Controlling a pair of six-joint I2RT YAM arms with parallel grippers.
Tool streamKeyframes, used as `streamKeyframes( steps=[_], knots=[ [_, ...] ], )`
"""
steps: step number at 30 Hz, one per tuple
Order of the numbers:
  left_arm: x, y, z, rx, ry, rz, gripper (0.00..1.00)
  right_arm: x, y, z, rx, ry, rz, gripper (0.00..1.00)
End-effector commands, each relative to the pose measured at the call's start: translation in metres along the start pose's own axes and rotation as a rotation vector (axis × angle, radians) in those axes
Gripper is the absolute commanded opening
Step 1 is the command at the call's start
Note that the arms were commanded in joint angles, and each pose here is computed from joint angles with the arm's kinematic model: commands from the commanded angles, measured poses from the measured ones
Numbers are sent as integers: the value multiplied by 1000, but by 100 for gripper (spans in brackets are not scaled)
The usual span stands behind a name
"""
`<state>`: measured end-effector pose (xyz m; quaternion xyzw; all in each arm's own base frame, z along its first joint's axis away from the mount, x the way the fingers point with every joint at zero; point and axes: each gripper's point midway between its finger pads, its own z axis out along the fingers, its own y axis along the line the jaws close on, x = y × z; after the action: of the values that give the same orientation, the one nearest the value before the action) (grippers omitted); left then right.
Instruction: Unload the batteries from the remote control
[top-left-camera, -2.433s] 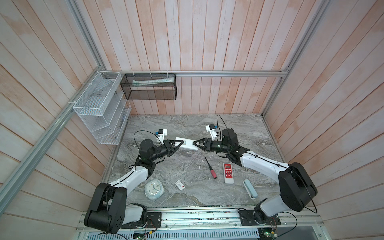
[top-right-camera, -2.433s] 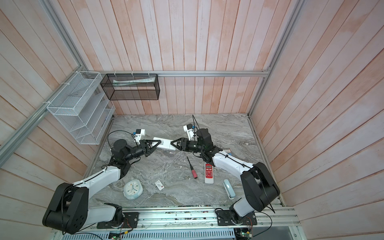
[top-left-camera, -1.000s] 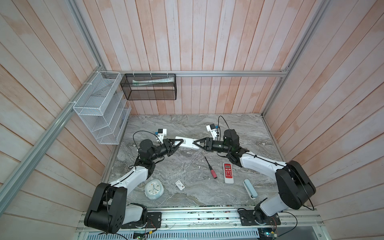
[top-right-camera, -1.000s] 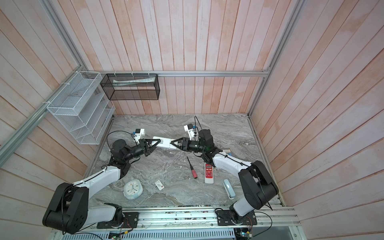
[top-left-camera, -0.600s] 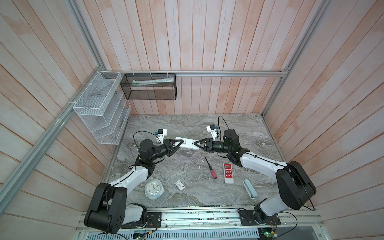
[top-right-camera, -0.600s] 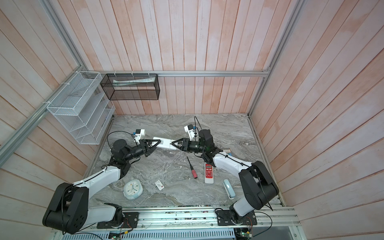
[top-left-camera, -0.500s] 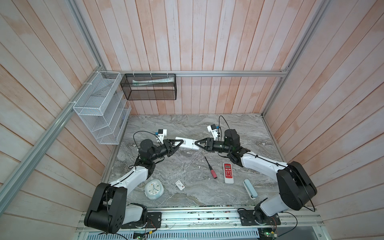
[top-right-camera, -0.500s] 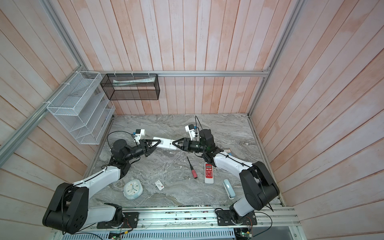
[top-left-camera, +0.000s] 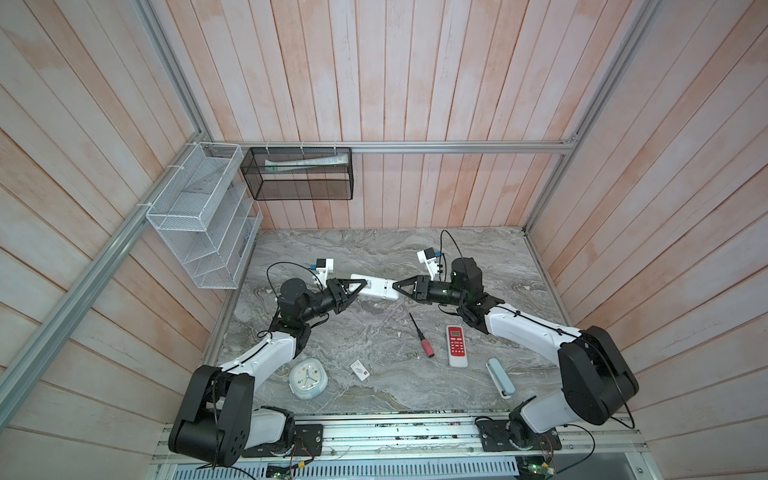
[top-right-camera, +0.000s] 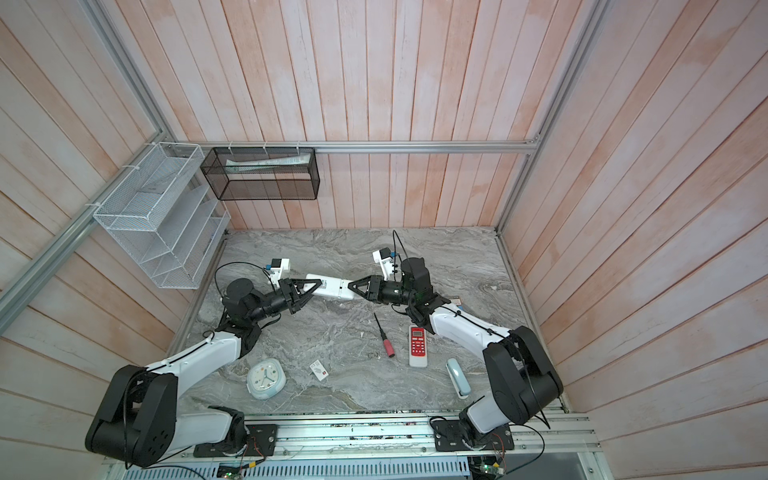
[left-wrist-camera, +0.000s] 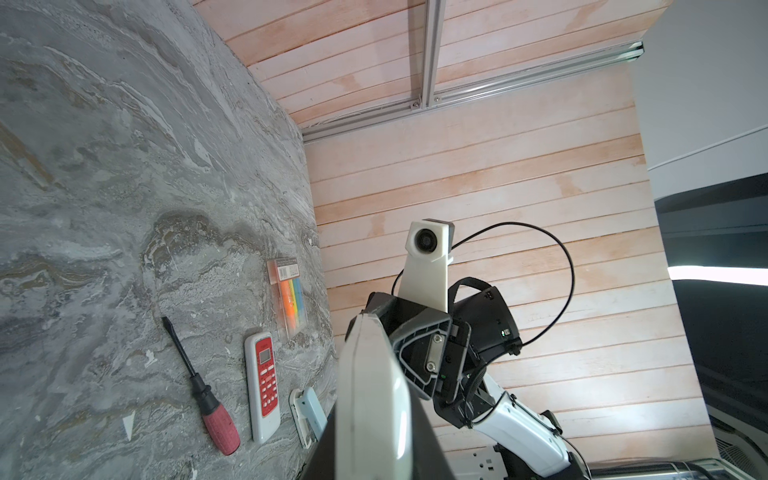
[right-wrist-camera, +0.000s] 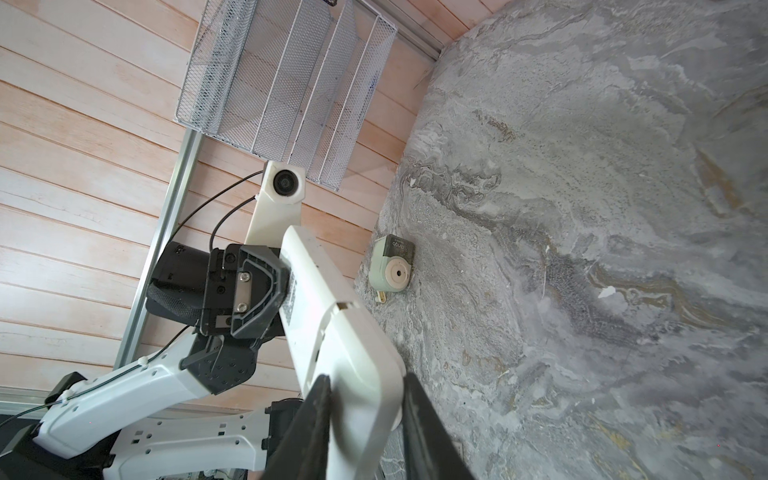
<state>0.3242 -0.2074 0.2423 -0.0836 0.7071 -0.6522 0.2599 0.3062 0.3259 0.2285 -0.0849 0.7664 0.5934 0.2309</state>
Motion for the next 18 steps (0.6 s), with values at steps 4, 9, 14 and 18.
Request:
streamKeyframes(
  steps=[4,9,14,18],
  knots=[
    [-5,0,1,-8,-19,32,2,1,4,-5,8,-1,-15,23],
    [-6,4,2,-17,-21,25,2,1,5,-5,6,1,-18,20],
    [-7,5,3,-20,-21,20,2,1,8,-5,-5,6,-16,17],
    [-6,5,3,-18,-20,19,2,1,6,-5,-3,7,-11,19]
  ],
)
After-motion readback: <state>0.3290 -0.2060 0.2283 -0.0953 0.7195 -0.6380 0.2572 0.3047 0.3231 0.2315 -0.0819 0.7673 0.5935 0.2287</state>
